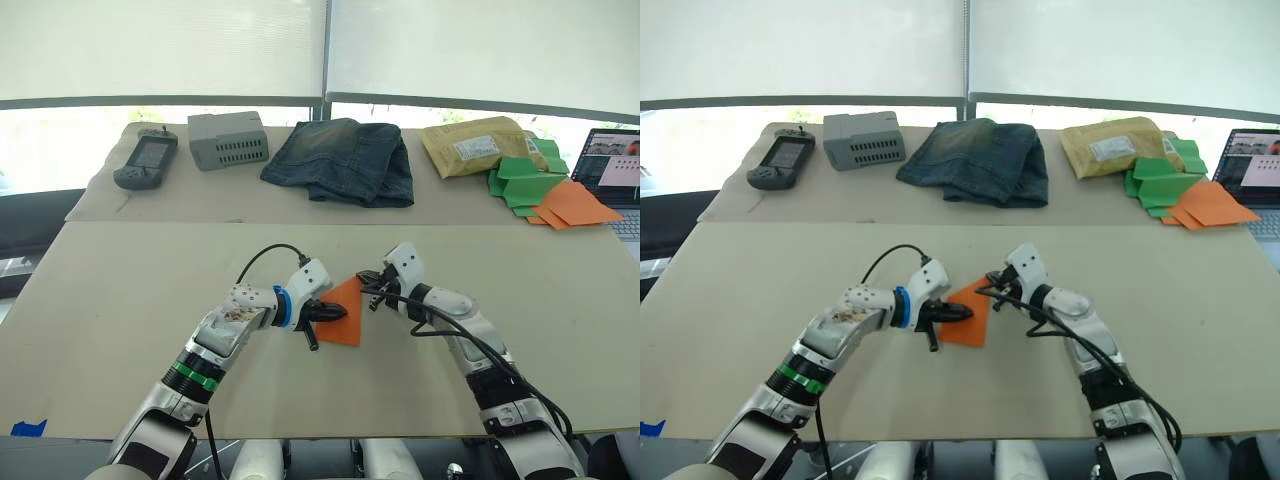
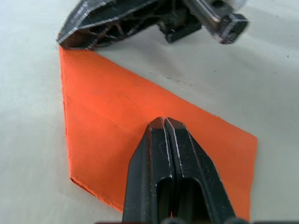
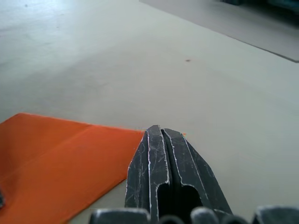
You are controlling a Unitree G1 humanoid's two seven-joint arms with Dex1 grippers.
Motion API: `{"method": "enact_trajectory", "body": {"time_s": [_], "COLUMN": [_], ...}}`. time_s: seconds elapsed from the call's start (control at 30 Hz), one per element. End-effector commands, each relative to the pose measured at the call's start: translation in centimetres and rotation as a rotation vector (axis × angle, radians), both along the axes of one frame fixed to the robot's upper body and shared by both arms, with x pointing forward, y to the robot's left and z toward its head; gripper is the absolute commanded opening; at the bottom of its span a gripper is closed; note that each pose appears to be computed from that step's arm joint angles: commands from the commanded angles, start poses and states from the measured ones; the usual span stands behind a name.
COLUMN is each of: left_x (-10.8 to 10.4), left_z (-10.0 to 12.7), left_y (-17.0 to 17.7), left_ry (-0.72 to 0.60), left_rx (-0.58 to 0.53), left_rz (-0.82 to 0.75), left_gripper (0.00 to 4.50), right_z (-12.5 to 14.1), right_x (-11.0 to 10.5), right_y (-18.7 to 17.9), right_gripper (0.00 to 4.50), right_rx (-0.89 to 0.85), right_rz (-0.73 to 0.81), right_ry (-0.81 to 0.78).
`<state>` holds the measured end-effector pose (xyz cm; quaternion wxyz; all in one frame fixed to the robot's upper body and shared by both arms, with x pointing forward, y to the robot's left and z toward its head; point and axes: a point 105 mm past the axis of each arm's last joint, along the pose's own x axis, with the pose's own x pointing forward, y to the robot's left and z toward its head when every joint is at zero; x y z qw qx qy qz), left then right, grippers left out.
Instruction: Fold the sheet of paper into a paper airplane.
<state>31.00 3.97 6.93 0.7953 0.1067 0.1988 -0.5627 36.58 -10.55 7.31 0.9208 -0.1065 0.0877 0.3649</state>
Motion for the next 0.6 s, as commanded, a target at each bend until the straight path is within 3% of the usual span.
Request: {"method": "enact_trajectory", "body": {"time_s": [0.03,0.2,0.6], "left_x": [-0.5,-0.2,0.5], "left_z": [-1.0,-1.0,-1.5], "left_y": [0.3,0.3,0.3], "left_ry": [0.038,0.037,0.068], "left_rx": [0.018,0.012,0.039], "left_rz": [0.018,0.034,0.049], "left_gripper": [0.06,0.06,0.06], "right_z": [-1.2,-1.9,-2.5], "right_x": [0.1,-1.6,-8.5], "right_y": [-0.4,0.1,1.2], "right_gripper": [0.00,0.00,0.00], "right_rx": [-0.029,-0.044,-0.085], "right_rz": [0.006,0.086,0.324], "right_ry": [0.028,0.050,0.124]}}
